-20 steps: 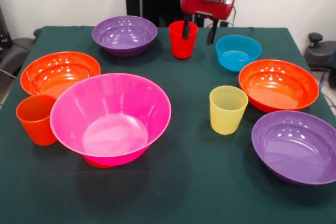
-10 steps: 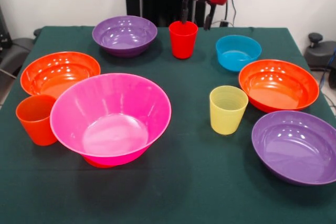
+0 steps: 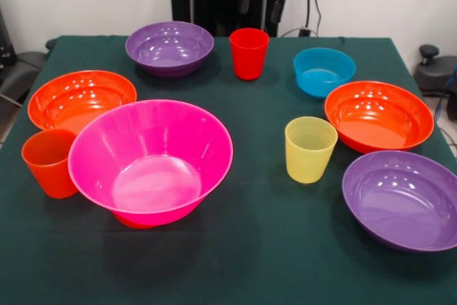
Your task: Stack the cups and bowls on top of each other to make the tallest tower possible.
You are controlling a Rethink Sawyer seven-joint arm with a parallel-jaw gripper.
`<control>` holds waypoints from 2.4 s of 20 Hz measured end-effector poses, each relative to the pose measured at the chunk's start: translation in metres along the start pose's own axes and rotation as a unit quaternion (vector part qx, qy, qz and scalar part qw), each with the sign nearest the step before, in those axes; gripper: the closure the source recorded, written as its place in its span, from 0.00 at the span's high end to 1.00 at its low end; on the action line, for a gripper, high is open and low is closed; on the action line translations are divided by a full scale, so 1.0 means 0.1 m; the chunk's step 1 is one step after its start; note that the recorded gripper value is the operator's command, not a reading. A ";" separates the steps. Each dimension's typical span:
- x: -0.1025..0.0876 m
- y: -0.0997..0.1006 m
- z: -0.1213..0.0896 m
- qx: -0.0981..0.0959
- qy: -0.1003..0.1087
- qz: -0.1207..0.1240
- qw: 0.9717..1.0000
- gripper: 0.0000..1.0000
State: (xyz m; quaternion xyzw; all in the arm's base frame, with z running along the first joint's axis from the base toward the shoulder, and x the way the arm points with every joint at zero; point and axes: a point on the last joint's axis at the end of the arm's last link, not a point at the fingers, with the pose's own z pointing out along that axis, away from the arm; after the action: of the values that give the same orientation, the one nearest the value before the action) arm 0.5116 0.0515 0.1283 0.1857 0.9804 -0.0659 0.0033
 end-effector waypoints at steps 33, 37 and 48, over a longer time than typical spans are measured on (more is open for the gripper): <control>0.41 0.28 0.54 -0.028 -0.072 -0.023 0.997 1.00; 0.49 0.25 0.60 -0.017 -0.067 -0.027 0.997 1.00; 0.66 0.05 0.77 0.017 -0.058 -0.029 0.998 1.00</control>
State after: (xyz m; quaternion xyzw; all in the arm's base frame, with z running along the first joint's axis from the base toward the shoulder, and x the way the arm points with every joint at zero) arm 0.4507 0.0697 0.0489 0.1529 0.9823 -0.0931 0.0553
